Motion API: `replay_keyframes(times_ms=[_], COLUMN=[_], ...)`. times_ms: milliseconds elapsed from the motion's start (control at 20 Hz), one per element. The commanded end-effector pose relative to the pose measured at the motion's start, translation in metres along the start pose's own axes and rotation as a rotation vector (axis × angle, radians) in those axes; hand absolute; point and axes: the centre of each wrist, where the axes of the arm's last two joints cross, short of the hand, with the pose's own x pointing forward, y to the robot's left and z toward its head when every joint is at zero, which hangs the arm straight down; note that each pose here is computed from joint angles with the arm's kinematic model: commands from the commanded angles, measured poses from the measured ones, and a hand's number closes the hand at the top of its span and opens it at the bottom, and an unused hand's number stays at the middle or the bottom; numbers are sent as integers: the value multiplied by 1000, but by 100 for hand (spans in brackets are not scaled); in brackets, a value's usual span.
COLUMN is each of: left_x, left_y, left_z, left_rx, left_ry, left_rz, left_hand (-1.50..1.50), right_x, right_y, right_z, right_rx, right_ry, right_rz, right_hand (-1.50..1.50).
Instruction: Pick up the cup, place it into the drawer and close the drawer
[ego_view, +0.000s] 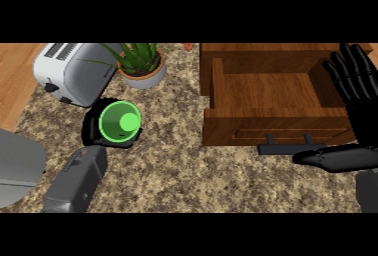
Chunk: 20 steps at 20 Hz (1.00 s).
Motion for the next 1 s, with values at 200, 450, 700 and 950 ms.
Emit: replay_keyframes(times_ms=[200,450,700,950], left_x=[46,90,139,167], left_y=[-71,-141,-187,-229], left_z=[-87,-138,-177,-197], left_rx=[-183,-219,-251,-238], left_ry=[-127,-110,-117,-62], left_rz=[69,50,-12,-50], left_hand=[150,150,150,150], right_x=[11,4,-9,8], right_y=[2,-4,4,-4], right_z=[-7,1,6,-4], right_rx=[-18,-26,-32,-9], right_ry=[5,16,-1,-14], right_rz=[8,21,-11,24], right_hand=[-150,-150,-150,-150])
